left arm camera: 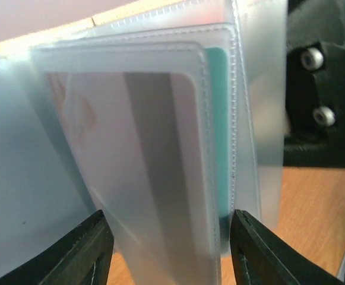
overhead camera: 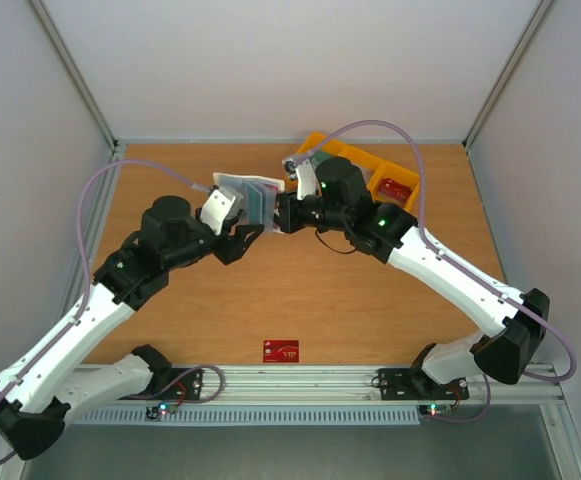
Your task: Take the credit cards out of the card holder
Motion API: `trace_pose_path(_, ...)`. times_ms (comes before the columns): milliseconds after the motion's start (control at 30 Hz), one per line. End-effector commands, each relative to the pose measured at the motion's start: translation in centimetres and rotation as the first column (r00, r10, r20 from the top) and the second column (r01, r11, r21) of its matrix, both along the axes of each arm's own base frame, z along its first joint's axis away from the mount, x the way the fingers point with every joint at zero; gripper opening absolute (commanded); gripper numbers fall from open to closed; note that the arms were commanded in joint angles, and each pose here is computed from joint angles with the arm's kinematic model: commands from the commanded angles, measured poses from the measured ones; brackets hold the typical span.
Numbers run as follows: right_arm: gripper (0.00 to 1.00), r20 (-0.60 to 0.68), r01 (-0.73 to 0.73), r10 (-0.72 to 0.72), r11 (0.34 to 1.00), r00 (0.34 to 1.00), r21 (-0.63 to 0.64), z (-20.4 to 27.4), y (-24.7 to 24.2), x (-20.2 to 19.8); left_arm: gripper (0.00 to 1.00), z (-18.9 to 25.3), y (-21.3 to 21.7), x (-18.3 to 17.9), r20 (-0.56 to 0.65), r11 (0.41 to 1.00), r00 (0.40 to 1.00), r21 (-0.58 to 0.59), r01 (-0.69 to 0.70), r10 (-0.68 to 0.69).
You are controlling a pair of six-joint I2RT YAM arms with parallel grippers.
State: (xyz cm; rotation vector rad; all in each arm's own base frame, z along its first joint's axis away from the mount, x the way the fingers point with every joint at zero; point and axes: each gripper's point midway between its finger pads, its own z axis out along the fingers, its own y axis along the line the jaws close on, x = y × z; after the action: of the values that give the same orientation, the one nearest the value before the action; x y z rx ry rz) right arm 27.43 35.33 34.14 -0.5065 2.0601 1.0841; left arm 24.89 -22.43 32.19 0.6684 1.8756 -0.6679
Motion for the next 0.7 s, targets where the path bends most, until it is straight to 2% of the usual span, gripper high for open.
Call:
trace_pose_path(0, 0.01, 0.098, -0.174, 0.164, 0.979, 0.982, 0.103, 3.9, -0.2, -2.0, 0.55, 2.2, -0.3, -1.8, 0.081, 0.991, 0.992, -0.084, 0.101, -0.095)
trace_pose_path(100, 0.01, 0.103, -0.220, 0.206, 0.966, 0.973, 0.139, 4.4, -0.4, -2.4, 0.56, 2.5, -0.1, -2.9, 0.069, 0.979, 0.988, -0.140, 0.146, -0.138)
trace_pose_path(233, 0.01, 0.131, -0.270, 0.251, 0.949, 0.959, 0.160, 5.3, -0.3, -3.1, 0.50, 1.9, 1.0, -2.5, 0.028, 0.981, 0.995, -0.169, 0.098, -0.095)
trace_pose_path(433, 0.01, 0.166, -0.308, 0.282, 0.937, 0.945, 0.163, 6.1, -0.5, -3.9, 0.50, 3.3, 1.6, -3.0, 0.078, 0.975, 0.991, -0.184, 0.121, -0.108)
trace_pose_path(567, 0.01, 0.166, -0.325, 0.299, 0.931, 0.940, 0.168, 6.1, -0.5, -4.0, 0.50, 5.0, 1.3, -4.2, 0.147, 0.959, 0.974, -0.201, 0.201, -0.173)
trace_pose_path(667, 0.01, 0.164, -0.342, 0.315, 0.924, 0.935, 0.173, 6.2, -0.4, -4.3, 0.60, 6.3, 0.8, -5.8, 0.205, 0.934, 0.943, -0.192, 0.302, -0.263)
